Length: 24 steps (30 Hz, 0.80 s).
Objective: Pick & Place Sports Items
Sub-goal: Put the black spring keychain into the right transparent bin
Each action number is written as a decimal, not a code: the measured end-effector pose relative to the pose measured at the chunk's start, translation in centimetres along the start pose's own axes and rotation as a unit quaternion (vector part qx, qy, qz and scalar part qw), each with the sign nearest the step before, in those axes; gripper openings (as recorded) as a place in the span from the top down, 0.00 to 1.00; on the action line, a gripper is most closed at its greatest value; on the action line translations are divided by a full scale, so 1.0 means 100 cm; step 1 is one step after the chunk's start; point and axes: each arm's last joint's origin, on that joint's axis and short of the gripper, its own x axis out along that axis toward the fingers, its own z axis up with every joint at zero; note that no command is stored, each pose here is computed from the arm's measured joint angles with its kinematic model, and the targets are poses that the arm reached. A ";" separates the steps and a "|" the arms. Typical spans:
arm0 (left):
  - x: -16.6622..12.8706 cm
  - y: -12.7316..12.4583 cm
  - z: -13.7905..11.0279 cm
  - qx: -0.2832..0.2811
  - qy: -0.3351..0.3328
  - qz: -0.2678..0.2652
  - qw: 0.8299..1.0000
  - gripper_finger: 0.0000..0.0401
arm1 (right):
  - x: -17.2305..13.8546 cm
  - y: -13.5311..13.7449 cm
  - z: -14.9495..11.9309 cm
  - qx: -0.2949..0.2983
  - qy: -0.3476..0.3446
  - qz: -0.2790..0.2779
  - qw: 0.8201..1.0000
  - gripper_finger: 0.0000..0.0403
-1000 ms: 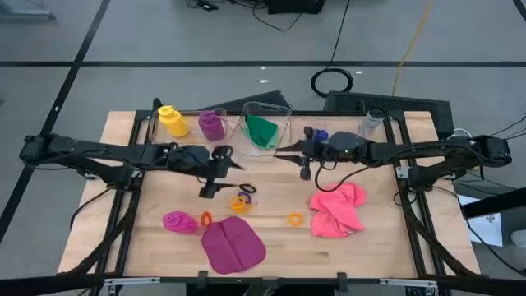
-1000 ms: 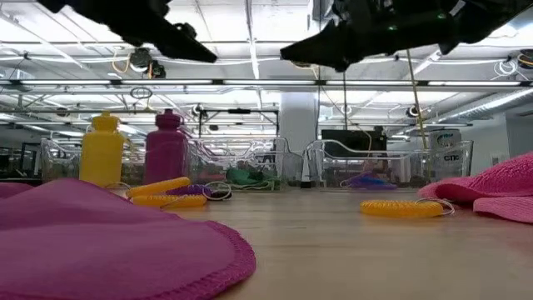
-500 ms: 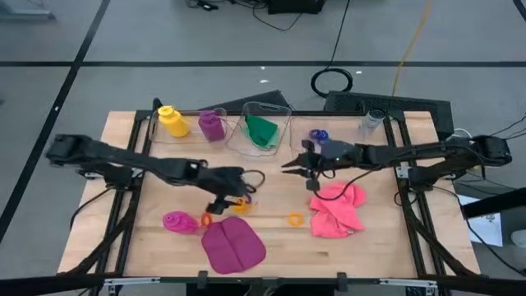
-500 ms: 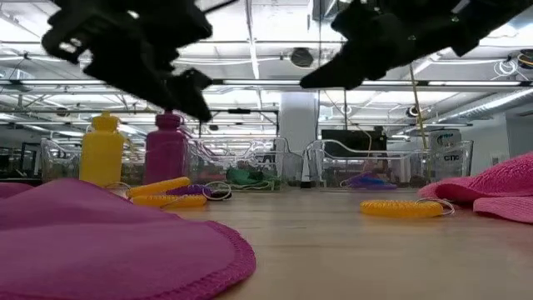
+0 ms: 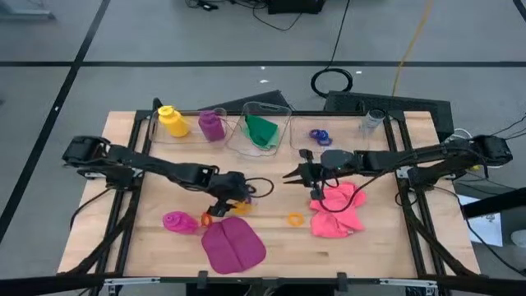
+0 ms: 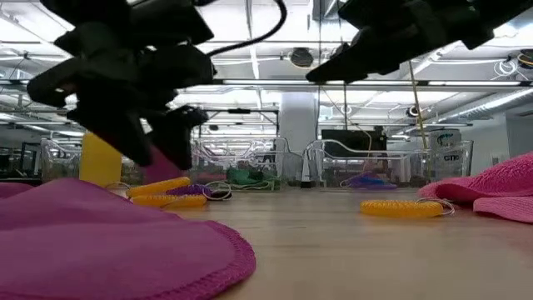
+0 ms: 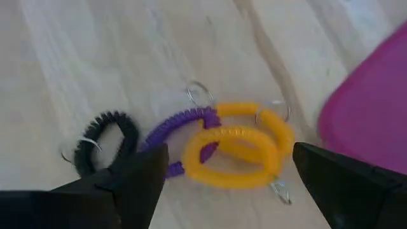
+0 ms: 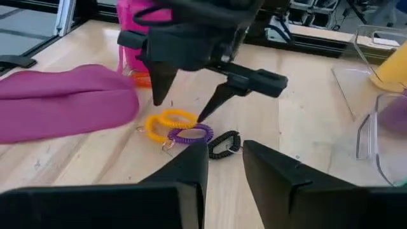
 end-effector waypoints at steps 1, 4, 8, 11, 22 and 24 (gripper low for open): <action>0.002 0.001 -0.001 -0.005 0.005 0.000 1.000 0.29 | 0.000 0.000 0.000 0.000 0.000 0.000 1.000 0.85; 0.009 0.006 -0.005 -0.022 0.019 0.001 1.000 0.29 | 0.000 0.000 0.000 0.001 0.000 0.000 1.000 0.85; 0.014 0.015 -0.008 -0.033 0.031 0.006 0.999 0.29 | 0.000 0.000 0.000 0.001 0.000 -0.001 1.000 0.85; 0.013 0.019 -0.009 -0.042 0.030 0.010 0.999 0.29 | 0.000 0.000 0.000 0.001 0.000 -0.001 1.000 0.85; 0.011 0.021 -0.011 -0.061 0.037 0.009 0.997 0.58 | 0.000 0.000 0.000 0.000 0.000 -0.001 1.000 0.85; 0.011 0.021 -0.011 -0.061 0.037 0.010 0.997 0.65 | 0.000 0.000 0.000 0.000 0.000 -0.001 1.000 0.85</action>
